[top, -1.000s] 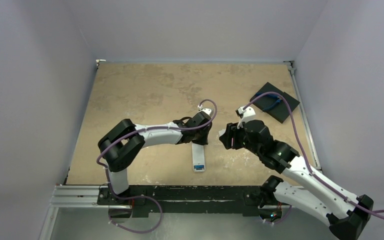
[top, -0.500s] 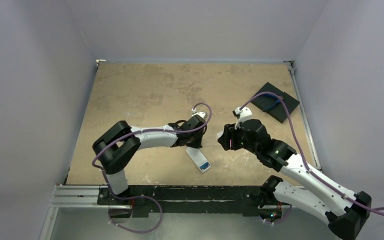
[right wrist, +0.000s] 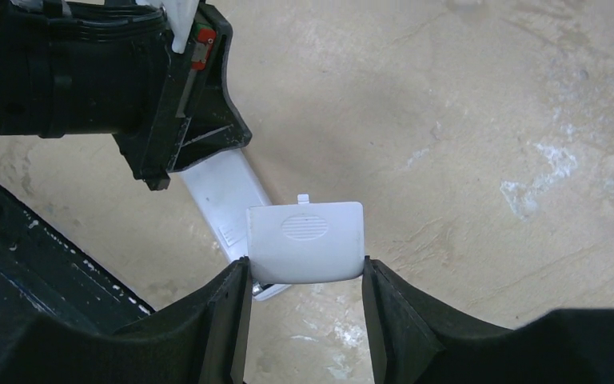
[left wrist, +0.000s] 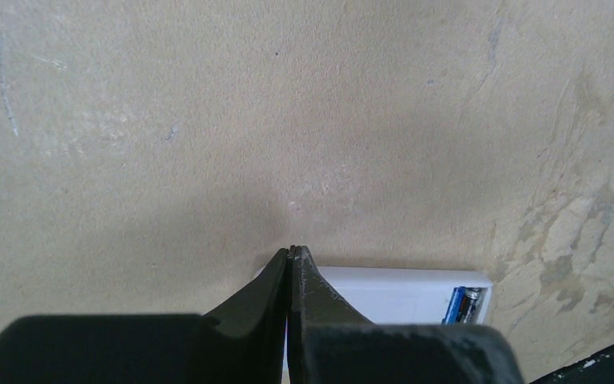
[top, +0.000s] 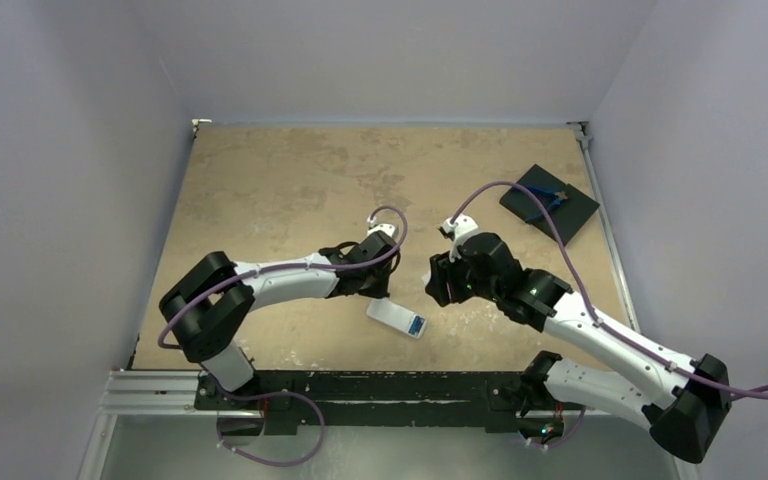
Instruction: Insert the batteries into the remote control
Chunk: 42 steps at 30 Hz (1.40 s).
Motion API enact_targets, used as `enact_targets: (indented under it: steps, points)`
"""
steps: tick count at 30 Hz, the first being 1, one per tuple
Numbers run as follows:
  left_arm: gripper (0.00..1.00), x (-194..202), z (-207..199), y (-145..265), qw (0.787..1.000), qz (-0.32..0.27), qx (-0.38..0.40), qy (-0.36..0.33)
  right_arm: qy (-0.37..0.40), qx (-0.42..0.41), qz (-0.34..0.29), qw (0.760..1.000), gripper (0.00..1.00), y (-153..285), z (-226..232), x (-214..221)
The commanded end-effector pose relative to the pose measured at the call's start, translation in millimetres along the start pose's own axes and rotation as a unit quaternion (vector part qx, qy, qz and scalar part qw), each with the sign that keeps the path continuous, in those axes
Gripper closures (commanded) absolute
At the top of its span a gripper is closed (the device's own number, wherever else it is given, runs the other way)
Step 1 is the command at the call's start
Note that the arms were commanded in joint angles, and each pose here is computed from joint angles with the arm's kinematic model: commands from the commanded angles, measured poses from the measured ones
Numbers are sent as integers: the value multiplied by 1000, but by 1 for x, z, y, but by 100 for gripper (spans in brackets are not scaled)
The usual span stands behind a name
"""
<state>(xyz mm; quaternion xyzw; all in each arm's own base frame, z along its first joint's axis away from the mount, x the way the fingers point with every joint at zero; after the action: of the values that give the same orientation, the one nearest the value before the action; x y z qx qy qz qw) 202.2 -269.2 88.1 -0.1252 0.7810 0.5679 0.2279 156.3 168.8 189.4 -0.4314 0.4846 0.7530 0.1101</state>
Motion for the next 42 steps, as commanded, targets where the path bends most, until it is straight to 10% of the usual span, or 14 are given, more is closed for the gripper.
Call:
enact_targets:
  steps: [1, 7, 31, 42]
  points:
    - [100, -14, 1, 23, 999, -37, 1, 10, 57, -26, -30, 998, 78, 11, 8, -31]
    - [99, -21, 5, 48, 998, -61, 0, 19, 132, -23, -4, 991, 78, 15, 6, -45]
    - [35, -7, 40, 113, 991, -115, -9, 64, 269, -61, 127, 953, 77, 2, 15, -28]
    - [29, -13, 52, 155, 985, -159, -9, 70, 296, -83, 205, 929, 77, -22, 29, -8]
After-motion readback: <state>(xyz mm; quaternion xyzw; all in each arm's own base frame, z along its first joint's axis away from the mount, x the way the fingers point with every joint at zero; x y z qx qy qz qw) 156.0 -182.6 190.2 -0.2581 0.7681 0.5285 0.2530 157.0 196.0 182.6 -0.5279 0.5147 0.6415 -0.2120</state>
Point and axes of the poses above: each gripper's point midway between its finger pads, its own y axis back along the fingers, its own z axis along the line the jaws close on, x = y × z, the point moved 7 cm from there along y, back along the fingers, and after that the axes turned 4 degrees about y, right-handed, at the moved point
